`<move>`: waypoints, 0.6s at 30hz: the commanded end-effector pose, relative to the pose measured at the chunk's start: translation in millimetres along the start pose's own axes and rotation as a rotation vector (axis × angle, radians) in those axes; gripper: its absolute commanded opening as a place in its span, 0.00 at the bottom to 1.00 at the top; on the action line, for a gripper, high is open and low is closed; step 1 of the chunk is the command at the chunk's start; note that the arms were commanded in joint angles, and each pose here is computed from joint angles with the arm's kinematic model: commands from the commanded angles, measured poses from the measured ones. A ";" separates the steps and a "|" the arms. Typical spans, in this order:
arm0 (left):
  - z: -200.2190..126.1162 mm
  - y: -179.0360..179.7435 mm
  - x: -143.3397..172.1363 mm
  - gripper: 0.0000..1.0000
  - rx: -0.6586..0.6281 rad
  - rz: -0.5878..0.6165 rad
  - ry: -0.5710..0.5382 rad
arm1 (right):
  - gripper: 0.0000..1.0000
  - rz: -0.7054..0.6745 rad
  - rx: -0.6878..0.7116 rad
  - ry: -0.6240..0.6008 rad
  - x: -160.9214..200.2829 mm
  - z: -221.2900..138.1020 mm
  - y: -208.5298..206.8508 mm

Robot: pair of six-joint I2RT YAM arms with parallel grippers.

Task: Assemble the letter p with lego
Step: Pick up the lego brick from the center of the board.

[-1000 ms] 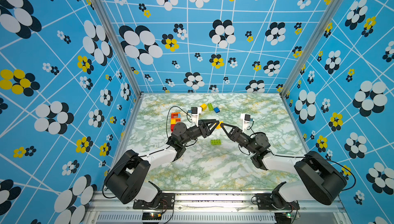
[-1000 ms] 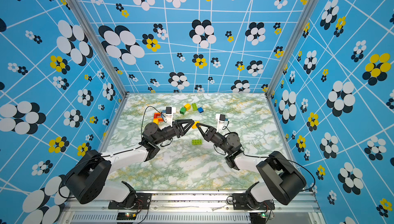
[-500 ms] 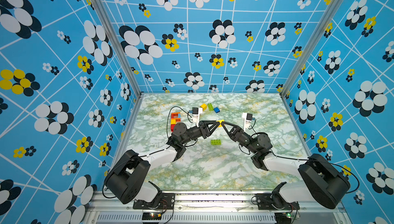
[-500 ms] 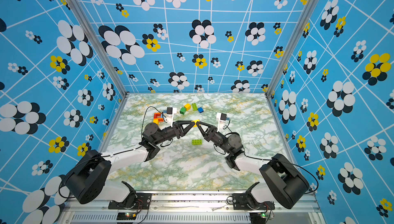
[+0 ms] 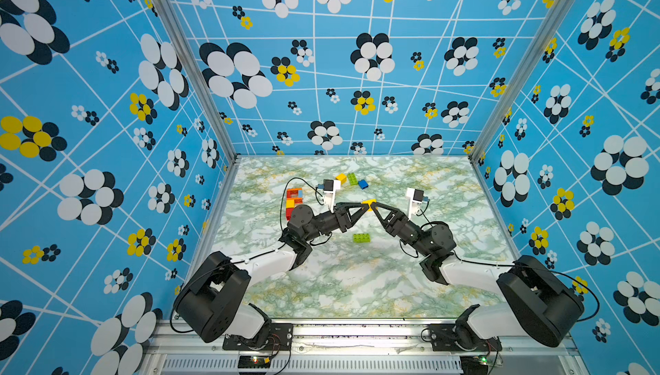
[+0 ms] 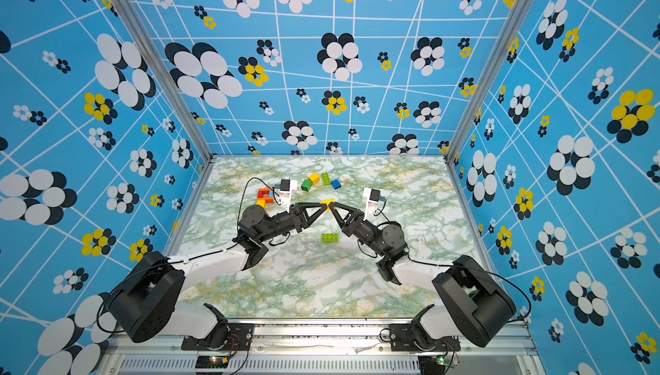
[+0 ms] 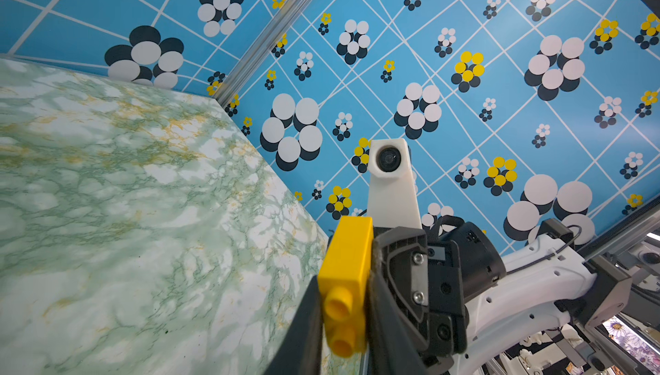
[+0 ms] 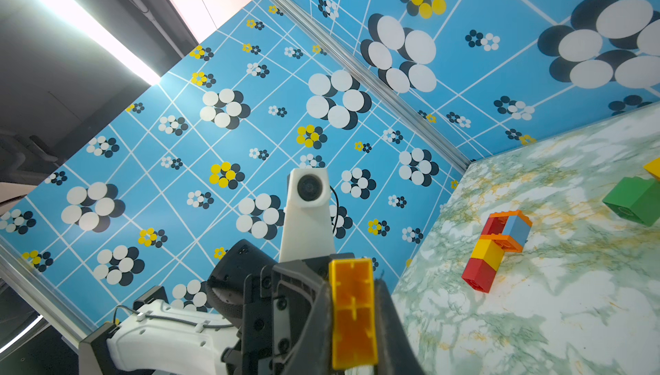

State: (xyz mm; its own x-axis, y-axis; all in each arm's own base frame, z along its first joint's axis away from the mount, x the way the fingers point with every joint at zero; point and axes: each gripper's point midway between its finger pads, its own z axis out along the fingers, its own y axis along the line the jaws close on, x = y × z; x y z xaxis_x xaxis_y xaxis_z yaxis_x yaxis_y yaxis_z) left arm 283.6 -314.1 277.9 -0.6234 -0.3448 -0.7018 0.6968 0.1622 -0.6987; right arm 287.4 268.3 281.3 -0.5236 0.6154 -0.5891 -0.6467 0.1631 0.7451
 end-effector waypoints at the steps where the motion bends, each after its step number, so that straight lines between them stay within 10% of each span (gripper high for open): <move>1: 4.3 -8.4 -0.7 0.11 -0.005 0.079 0.029 | 0.09 -0.026 -0.004 0.017 6.5 6.8 0.3; 18: -25.1 66.2 2.6 0.01 -0.645 0.139 0.215 | 0.62 -0.256 0.537 0.096 -4.8 -63.9 -63.4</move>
State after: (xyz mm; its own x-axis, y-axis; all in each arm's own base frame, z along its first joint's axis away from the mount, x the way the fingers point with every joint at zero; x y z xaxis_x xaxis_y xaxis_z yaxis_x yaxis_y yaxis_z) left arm 314.2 -294.6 239.5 -0.6312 -0.1836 -0.7536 0.5406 0.5926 -0.5972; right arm 290.0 228.1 251.5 -0.4472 0.5578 -0.6992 -0.5191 0.4748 0.7107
